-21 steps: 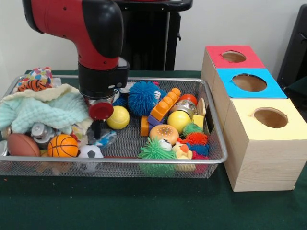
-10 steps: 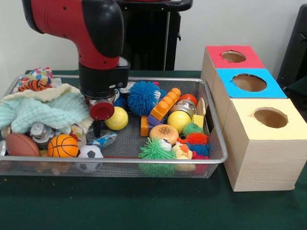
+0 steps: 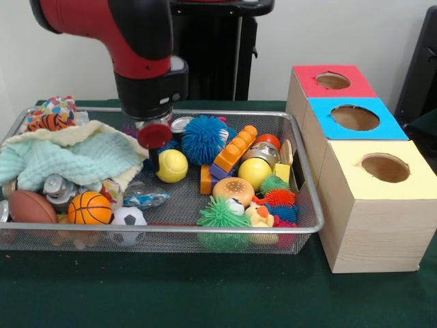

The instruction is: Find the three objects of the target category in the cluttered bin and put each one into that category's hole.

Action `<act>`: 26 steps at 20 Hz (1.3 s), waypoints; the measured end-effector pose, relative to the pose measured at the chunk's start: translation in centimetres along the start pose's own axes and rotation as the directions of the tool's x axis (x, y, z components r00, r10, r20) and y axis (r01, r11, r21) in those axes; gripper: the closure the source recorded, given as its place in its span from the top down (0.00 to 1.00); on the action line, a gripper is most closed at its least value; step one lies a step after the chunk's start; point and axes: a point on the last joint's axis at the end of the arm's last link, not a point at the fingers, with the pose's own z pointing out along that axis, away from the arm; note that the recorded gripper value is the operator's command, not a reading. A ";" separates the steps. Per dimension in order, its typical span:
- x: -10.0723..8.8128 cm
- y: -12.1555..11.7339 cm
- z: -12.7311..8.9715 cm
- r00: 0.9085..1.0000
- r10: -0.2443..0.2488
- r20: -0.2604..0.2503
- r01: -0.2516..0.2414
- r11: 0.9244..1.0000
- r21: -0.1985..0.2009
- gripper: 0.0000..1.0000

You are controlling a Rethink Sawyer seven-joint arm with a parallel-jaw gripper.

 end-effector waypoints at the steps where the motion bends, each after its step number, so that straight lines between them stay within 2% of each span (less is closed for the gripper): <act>1: 0.2 -0.1 -0.4 1.000 0.001 -0.014 -0.001 1.000 0.009 0.00; 4: 0.7 -0.1 -2.0 0.999 -0.003 -0.050 0.004 1.000 0.030 0.00; 6: 0.8 0.1 -2.4 0.999 -0.004 -0.054 0.006 1.000 0.030 0.00; 8: 0.9 0.8 -3.6 0.998 -0.011 -0.059 0.012 1.000 0.018 0.00; 12: 1.0 1.6 -4.6 0.999 -0.021 -0.050 0.020 1.000 -0.003 0.00; 15: 1.1 1.7 -4.6 0.999 -0.027 -0.046 0.027 1.000 -0.004 0.00; 19: 1.7 2.1 -4.1 0.998 -0.060 -0.031 0.060 0.998 0.004 0.00; 20: 2.2 2.3 -3.8 0.996 -0.081 -0.024 0.081 0.997 0.008 0.00; 25: 3.0 2.7 -3.1 0.994 -0.111 -0.019 0.111 0.994 0.015 0.00; 26: 3.0 2.9 -2.9 0.992 -0.124 -0.011 0.124 0.992 0.016 1.00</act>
